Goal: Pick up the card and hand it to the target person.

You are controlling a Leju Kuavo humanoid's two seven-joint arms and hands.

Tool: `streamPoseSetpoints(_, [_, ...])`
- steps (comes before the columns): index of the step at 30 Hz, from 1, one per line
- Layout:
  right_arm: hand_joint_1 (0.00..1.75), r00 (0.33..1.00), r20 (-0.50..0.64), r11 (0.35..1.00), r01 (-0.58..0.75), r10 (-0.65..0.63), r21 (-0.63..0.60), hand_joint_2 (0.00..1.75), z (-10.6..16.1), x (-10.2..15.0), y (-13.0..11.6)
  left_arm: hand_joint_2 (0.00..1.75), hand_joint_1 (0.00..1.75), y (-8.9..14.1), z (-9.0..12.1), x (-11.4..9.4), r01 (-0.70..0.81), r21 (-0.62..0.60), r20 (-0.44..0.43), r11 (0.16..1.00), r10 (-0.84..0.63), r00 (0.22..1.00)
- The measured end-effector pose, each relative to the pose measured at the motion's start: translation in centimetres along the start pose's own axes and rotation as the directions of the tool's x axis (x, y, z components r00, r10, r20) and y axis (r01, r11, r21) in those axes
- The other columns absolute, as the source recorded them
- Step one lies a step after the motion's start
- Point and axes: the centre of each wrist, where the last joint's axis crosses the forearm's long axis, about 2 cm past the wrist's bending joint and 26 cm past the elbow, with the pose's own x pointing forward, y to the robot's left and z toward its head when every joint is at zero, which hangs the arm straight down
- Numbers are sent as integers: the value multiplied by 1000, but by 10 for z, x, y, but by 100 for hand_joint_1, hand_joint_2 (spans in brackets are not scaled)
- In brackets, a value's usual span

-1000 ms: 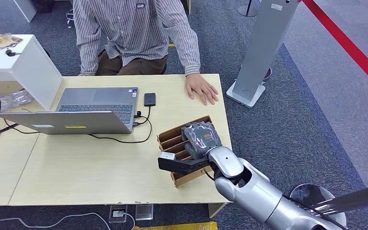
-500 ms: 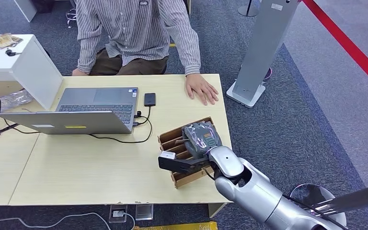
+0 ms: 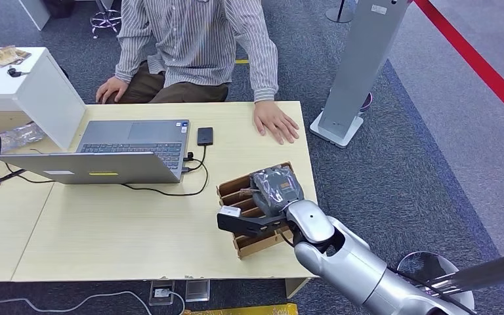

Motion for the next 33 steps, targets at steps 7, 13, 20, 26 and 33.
streamPoseSetpoints(7, [175,998,-35,998,52,-54,-42,175,-1,-4,-10,0,0,0,0,0,-3,2,-5,1000,3,1000])
streamPoseSetpoints(13, [175,982,-82,983,165,-171,-80,175,-4,-23,-52,0,0,0,0,-1,-18,1,-22,1000,18,1000])
streamPoseSetpoints(20, [175,964,-48,957,254,-262,-139,175,3,-39,-112,0,0,-1,0,-2,-34,1,-32,999,34,999])
streamPoseSetpoints(26, [175,965,18,946,262,-263,-192,175,12,-39,-140,0,0,-1,0,-2,-34,0,-32,999,34,999])
streamPoseSetpoints(33, [175,972,89,922,235,-218,-308,175,6,-43,-134,0,0,0,0,-1,-26,-3,-21,1000,26,999])
